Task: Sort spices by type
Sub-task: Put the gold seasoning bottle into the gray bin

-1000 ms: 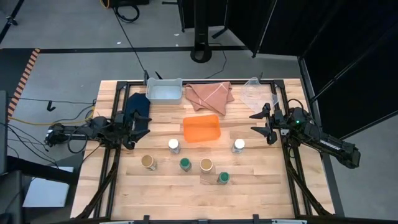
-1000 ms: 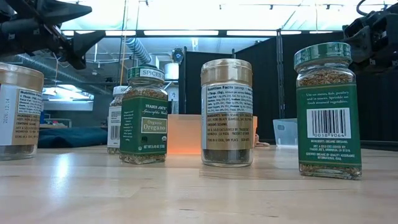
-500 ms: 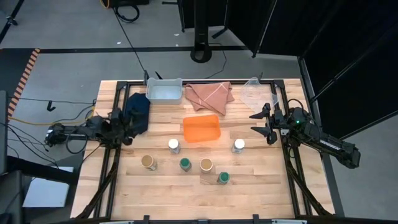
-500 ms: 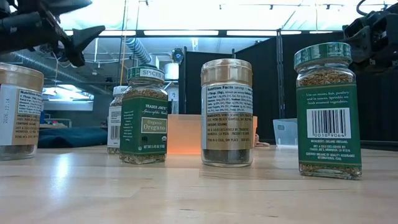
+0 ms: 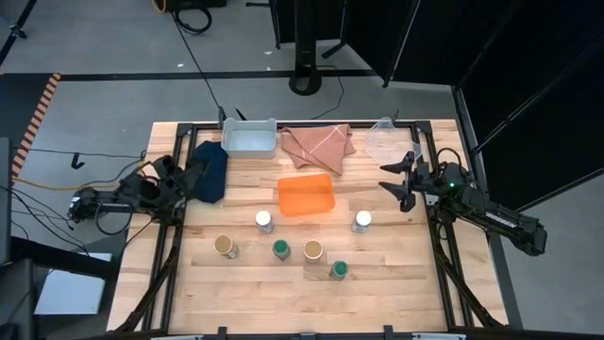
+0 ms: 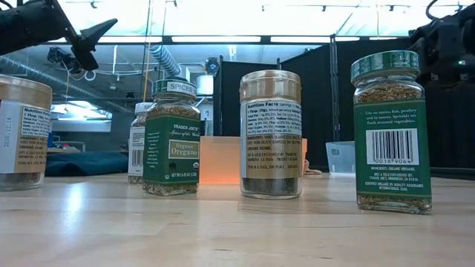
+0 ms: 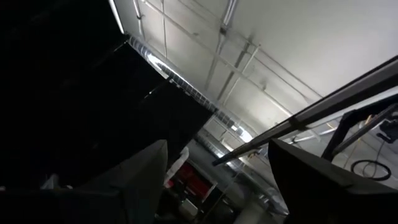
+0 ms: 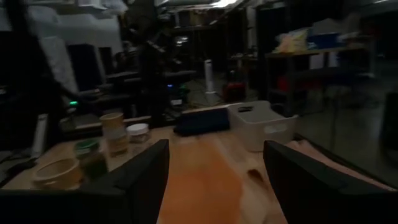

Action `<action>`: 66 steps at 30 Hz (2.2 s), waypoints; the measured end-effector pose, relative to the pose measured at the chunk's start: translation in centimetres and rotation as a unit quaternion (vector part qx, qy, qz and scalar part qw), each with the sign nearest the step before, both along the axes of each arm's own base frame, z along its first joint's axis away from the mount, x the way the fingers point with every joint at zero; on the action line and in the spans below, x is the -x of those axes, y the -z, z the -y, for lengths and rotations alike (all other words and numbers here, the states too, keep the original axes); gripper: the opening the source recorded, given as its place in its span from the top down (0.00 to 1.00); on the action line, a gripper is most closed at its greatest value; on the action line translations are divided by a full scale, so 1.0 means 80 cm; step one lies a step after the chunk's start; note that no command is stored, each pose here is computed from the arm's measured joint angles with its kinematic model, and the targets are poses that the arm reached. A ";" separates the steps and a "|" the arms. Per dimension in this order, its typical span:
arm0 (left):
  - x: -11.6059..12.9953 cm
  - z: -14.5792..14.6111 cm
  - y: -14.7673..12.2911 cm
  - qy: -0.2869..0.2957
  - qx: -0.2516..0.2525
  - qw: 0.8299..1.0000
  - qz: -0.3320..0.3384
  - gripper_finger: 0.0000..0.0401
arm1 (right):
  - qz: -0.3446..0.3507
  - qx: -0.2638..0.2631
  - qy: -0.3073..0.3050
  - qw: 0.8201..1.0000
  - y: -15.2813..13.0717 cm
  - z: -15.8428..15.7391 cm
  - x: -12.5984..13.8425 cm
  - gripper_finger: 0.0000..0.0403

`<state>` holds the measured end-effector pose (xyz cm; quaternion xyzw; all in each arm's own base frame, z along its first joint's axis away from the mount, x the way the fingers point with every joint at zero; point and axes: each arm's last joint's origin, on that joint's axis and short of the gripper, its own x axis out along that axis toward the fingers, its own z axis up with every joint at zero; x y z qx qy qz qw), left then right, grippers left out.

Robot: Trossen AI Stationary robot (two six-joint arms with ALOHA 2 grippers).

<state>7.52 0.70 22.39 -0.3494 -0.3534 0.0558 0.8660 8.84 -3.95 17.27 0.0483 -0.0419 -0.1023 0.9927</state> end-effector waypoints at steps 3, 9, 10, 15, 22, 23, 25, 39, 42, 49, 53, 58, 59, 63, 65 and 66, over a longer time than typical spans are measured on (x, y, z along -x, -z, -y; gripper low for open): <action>0.000 -0.001 0.000 -0.008 0.007 1.000 0.000 0.29 | 0.000 -0.001 0.009 1.000 0.000 0.001 0.000 0.34; 0.000 -0.001 -0.005 -0.002 0.019 1.000 0.003 0.29 | 0.000 -0.001 0.009 1.000 0.000 0.001 0.000 0.34; 0.001 0.000 -0.013 0.005 0.014 1.000 0.007 0.29 | 0.000 -0.001 0.009 1.000 0.000 0.001 0.000 0.34; 0.005 0.002 -0.068 0.022 -0.021 0.999 0.028 0.29 | 0.034 -0.063 -0.036 0.997 -0.006 -0.002 0.000 0.34; -0.007 0.005 -0.151 0.009 -0.087 0.996 0.028 0.29 | 0.133 -0.205 -0.098 0.965 -0.026 -0.006 0.004 0.34; -0.010 0.005 -0.159 0.009 -0.089 0.996 0.028 0.29 | 0.146 -0.208 -0.106 0.961 -0.030 -0.007 0.005 0.34; -0.014 0.006 -0.174 0.012 -0.093 0.995 0.030 0.29 | 0.182 -0.211 -0.123 0.952 -0.039 -0.009 0.008 0.34; -0.009 0.013 -0.214 0.087 -0.165 0.980 0.070 0.29 | 0.411 -0.057 -0.205 0.886 -0.093 -0.031 0.050 0.34; -0.012 0.013 -0.212 0.090 -0.166 0.980 0.059 0.29 | 0.411 -0.049 -0.196 0.889 -0.092 -0.031 0.049 0.34; -0.020 0.014 -0.204 0.098 -0.164 0.981 0.010 0.29 | 0.415 -0.052 -0.136 0.898 -0.089 -0.025 0.045 0.34; -0.024 0.014 -0.199 0.102 -0.163 0.981 -0.015 0.29 | 0.381 -0.101 -0.116 0.912 -0.081 -0.019 0.036 0.34; -0.027 0.014 -0.194 0.105 -0.162 0.980 -0.038 0.29 | 0.253 -0.211 -0.069 0.942 -0.050 -0.006 0.013 0.34; -0.027 0.014 -0.194 0.106 -0.162 0.980 -0.041 0.29 | 0.235 -0.229 -0.054 0.943 -0.044 -0.004 0.011 0.34; -0.028 0.014 -0.193 0.106 -0.161 0.980 -0.045 0.29 | 0.215 -0.286 -0.019 0.934 -0.034 0.000 0.008 0.34; -0.028 0.014 -0.193 0.106 -0.161 0.980 -0.046 0.29 | 0.217 -0.288 -0.019 0.933 -0.034 0.001 0.008 0.34; -0.028 0.014 -0.193 0.104 -0.160 0.980 -0.046 0.29 | 0.219 -0.286 -0.020 0.933 -0.034 0.000 0.008 0.34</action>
